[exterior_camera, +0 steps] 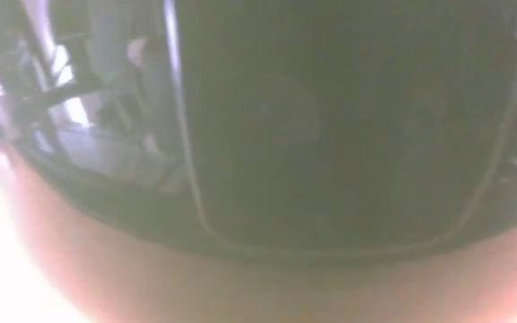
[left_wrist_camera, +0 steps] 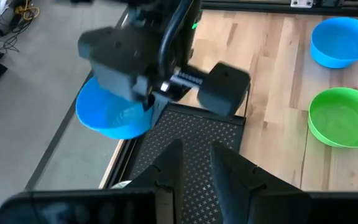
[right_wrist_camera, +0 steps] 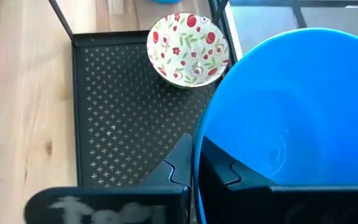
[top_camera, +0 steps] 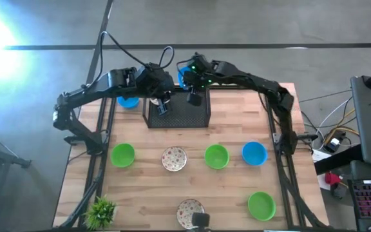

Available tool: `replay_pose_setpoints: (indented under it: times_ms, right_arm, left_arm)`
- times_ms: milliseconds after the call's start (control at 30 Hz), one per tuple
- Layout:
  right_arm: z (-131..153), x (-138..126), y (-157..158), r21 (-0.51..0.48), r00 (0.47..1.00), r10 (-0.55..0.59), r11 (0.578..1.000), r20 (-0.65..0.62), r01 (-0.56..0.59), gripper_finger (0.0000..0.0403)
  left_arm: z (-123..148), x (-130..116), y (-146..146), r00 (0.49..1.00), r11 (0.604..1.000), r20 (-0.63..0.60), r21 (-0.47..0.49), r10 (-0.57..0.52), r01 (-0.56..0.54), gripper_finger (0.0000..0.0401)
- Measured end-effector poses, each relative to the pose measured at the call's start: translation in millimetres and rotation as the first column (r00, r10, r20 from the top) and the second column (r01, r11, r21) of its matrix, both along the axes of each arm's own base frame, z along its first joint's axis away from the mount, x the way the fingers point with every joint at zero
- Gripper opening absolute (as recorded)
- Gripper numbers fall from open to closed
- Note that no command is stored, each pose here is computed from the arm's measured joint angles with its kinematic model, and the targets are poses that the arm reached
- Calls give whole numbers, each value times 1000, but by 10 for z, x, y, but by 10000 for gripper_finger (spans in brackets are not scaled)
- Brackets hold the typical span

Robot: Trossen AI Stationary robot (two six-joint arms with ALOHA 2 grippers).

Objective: Pick & Place Mini bowls
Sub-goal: Put the top right blue bowl on the shelf

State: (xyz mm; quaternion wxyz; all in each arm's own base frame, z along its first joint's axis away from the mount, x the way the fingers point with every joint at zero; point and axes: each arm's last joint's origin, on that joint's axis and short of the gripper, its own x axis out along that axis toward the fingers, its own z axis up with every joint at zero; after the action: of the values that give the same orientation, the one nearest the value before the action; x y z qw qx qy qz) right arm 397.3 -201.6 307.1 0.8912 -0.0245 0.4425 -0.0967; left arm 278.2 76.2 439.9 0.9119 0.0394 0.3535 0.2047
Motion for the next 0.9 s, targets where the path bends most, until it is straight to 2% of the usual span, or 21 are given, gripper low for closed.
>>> replay_pose_setpoints:
  times_ms: [333, 900]
  right_arm:
    - [-497, 246, -137, 54, 993, 8, 999, -116, -2, 8]
    - [-1115, 340, -324, 107, 976, -32, 993, -217, 57, 8]
  left_arm:
    - [125, -166, -42, 999, 1000, 43, 11, -1, 0, 75]
    - [215, -282, -71, 996, 1000, 90, 10, 9, -10, 75]
